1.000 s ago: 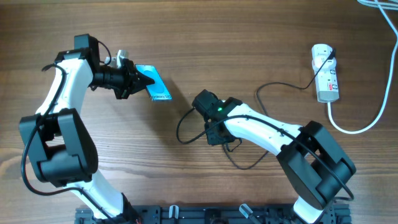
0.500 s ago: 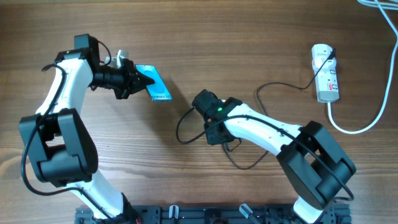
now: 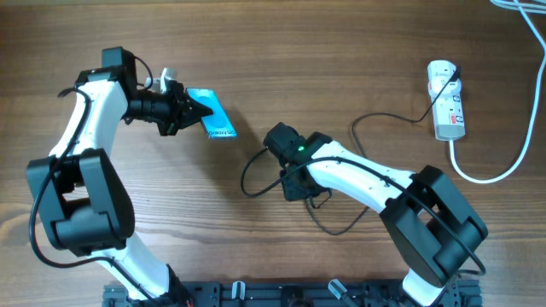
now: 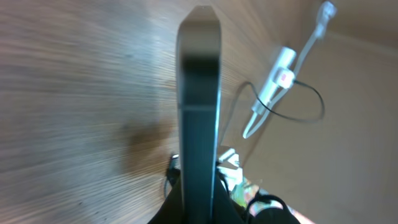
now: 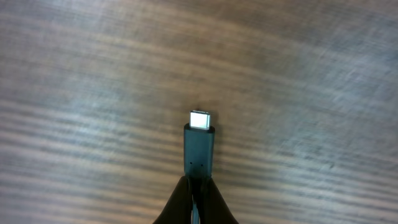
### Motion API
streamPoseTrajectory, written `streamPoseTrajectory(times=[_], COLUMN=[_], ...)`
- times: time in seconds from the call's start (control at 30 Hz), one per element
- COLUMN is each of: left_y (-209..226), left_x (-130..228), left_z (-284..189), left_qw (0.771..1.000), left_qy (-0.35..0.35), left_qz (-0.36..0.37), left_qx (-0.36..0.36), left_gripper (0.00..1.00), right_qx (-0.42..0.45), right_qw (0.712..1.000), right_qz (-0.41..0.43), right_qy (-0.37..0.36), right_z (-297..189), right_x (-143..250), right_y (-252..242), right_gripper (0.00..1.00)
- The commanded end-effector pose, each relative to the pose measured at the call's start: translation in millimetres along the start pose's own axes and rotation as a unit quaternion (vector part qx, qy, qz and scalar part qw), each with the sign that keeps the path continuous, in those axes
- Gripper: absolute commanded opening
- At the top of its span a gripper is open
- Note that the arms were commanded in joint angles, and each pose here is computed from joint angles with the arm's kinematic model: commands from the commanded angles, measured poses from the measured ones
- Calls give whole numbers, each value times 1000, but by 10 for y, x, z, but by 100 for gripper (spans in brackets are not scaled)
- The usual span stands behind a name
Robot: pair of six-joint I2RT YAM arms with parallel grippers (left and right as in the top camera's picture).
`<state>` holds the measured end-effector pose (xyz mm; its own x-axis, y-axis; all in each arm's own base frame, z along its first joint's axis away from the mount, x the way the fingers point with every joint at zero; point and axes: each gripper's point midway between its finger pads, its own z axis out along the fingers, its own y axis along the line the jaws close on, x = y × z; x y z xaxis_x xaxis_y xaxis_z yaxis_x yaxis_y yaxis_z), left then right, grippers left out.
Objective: Plug charger to phone and switch on socket
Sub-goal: 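Lift the USB-C plug with the right gripper, tip pointing up, then bring the phone's bottom edge over the plug with the left gripper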
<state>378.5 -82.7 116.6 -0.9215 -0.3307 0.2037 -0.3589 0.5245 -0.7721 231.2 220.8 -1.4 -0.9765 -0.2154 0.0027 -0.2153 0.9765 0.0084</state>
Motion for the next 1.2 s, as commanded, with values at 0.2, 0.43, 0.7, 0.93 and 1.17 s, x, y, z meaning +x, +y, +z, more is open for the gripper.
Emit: streamPoseTrajectory(times=[0.2,0.43,0.7,0.93,1.17], left_y=[-1129,-1540,-1852,-1750,-1808], left_x=[563,960,1297,1234,1143], left_z=[245,262,-78,-82,-89], left_qw=[942,909,906,926,933], left_qy=[83,79,30,7,-11], left_qz=[242,350,383,352,336], left_qx=[216,212,180,133,131], left_gripper=[4,4,4,4,4], right_qx=[-215,-235,-228,-275,-296], right_qw=[969,953,950,934,926], right_qz=[-89,-80,-34,-41,-51], right_qy=[-85,-173,-211,-225,-231], right_z=[-1353,-1996,-2117,-2256,-2324], right_x=[68,193,68,9,-9], right_y=[590,422,354,524,602], right_gripper=[4,4,5,5,5])
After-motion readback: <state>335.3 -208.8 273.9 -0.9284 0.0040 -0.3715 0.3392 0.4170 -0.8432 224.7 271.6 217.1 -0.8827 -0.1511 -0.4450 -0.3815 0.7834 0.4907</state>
